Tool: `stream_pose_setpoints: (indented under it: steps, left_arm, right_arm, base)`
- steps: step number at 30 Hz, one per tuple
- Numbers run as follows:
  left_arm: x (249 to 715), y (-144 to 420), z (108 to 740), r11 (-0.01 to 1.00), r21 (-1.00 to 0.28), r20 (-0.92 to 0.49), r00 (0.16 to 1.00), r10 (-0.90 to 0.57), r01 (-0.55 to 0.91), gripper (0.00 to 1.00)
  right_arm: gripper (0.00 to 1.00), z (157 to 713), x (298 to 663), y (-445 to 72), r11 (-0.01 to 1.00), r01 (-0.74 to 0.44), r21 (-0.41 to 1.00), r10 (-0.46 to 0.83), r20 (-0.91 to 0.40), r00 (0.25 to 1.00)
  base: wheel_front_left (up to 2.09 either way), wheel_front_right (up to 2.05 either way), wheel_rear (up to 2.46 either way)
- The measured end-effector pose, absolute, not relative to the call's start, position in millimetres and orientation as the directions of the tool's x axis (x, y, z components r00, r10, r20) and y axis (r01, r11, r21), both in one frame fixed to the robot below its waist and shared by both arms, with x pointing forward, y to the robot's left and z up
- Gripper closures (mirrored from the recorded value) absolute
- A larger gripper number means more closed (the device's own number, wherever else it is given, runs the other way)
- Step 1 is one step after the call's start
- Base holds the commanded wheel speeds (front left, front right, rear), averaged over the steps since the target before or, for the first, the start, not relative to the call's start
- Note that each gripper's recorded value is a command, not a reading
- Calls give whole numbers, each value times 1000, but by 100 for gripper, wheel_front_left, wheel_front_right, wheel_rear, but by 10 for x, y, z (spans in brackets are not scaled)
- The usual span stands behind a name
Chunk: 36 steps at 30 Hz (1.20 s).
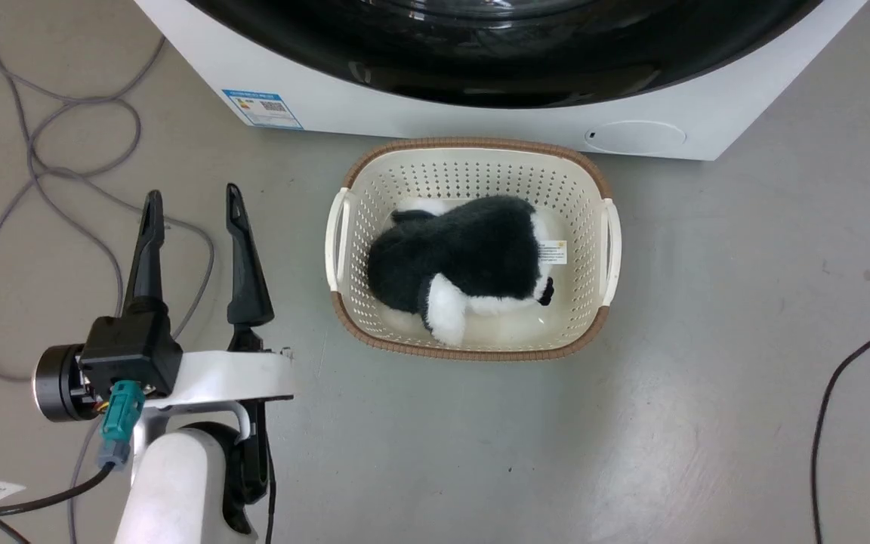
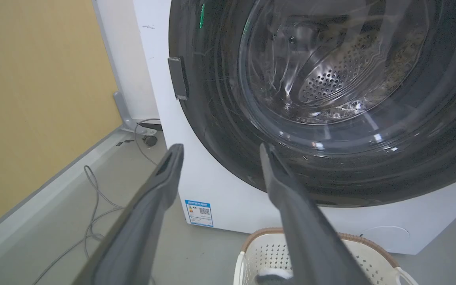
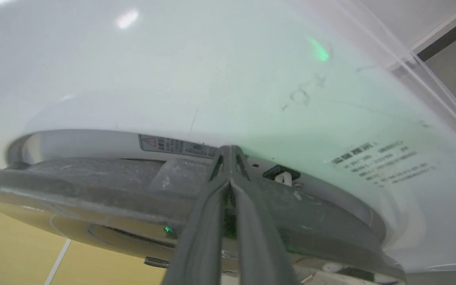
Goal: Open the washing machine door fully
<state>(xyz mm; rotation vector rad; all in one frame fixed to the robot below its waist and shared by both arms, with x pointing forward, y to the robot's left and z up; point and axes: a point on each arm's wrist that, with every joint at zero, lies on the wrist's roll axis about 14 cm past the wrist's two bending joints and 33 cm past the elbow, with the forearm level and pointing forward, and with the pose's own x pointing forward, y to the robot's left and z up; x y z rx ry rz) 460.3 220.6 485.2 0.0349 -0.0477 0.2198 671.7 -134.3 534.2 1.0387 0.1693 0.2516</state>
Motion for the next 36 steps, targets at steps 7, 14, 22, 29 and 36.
stream_pose_setpoints:
  steps: [7, 14, 22, 29, 36]
  left_arm:
    - [4607, 2211, 4879, 974, 27, 67, 972, 224, -227, 0]
    - [4583, 2222, 4941, 972, 27, 88, 969, 230, -233, 0]
    - [4521, 2251, 5103, 968, 20, 134, 960, 246, -251, 0]
    - [4391, 2241, 5209, 967, 13, 159, 955, 250, -255, 0]
    - [4214, 2201, 5285, 969, 20, 168, 956, 241, -248, 0]
  right_arm:
    - [100, 5332, 6724, -1278, 457, -127, 880, 386, -68, 920]
    - [100, 5435, 6662, -1177, 405, -133, 905, 468, -80, 880]
    - [100, 5539, 6505, -1020, 377, -139, 916, 547, -99, 831]
    - [100, 5544, 6210, -998, 324, -112, 939, 604, -115, 789]
    - [100, 5422, 5726, -990, 357, -104, 928, 651, -168, 740]
  base:
    - [0, 0, 0]
    - [0, 0, 0]
    - [0, 0, 0]
    - [0, 0, 0]
    - [0, 0, 0]
